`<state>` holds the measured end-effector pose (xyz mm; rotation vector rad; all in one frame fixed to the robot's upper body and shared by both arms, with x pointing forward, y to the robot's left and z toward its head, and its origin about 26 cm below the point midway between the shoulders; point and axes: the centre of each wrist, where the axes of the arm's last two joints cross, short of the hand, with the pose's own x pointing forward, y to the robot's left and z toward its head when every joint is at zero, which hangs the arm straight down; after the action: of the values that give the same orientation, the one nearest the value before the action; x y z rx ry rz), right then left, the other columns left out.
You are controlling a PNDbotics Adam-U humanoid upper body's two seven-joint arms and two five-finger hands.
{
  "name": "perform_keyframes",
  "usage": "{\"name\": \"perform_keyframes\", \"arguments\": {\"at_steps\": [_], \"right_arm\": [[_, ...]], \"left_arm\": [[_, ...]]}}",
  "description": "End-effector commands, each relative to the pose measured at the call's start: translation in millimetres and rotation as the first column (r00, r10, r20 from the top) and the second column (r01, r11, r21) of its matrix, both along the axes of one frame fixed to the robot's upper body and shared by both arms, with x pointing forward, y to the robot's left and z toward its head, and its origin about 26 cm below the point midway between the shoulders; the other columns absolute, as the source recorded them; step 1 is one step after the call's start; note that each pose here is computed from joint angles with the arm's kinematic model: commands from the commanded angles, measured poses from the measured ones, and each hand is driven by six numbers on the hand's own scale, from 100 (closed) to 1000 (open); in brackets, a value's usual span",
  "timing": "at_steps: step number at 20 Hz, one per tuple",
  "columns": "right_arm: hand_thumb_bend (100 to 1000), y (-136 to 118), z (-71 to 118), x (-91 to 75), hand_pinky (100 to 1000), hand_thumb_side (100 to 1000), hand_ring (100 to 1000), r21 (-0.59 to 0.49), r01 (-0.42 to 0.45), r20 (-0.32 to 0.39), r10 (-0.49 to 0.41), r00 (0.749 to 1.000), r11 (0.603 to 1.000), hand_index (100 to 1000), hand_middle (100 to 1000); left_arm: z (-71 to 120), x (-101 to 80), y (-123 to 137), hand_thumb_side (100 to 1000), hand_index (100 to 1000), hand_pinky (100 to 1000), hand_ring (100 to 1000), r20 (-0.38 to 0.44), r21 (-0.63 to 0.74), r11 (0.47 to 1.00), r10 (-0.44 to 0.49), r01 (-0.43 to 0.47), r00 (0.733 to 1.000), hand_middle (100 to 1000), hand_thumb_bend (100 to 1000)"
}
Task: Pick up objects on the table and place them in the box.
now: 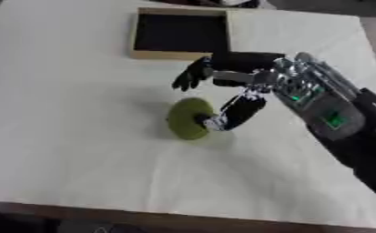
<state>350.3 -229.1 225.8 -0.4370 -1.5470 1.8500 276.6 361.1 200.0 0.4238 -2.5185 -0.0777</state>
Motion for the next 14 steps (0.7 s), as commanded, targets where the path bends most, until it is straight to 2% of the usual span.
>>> {"name": "perform_keyframes", "arguments": {"at_steps": [1,9,11,13,14], "right_arm": [[105,-2.2,-2.7,8.5,841,325,803,-0.015,0.024,0.016,-0.024,1.000,1.000,899,762],[146,-1.6,-22.4,18.3,841,311,801,-0.063,0.001,-0.027,-0.003,1.000,0.998,872,744],[178,-1.1,-23.9,18.7,841,272,800,-0.074,-0.009,-0.029,0.007,1.000,0.997,861,737],[258,-0.9,-25.2,18.8,839,183,797,-0.089,-0.018,-0.031,0.015,0.999,0.996,844,718],[271,-0.9,-25.5,18.8,836,149,787,-0.097,-0.021,-0.031,0.018,0.999,0.995,833,696]], "left_arm": [[9.9,-1.8,-1.4,574,764,656,768,0.030,0.023,1.000,-0.011,0.011,0.999,744,100],[10.3,-1.4,-2.1,573,764,657,769,0.030,0.022,1.000,-0.016,0.016,0.999,744,100],[10.6,-1.2,-2.3,573,764,657,769,0.031,0.022,1.000,-0.018,0.017,0.999,745,100],[10.9,-1.1,-2.5,573,764,657,769,0.031,0.023,1.000,-0.019,0.018,0.999,744,100],[11.0,-1.0,-2.4,573,764,657,769,0.032,0.023,1.000,-0.019,0.018,0.999,744,100]]}}
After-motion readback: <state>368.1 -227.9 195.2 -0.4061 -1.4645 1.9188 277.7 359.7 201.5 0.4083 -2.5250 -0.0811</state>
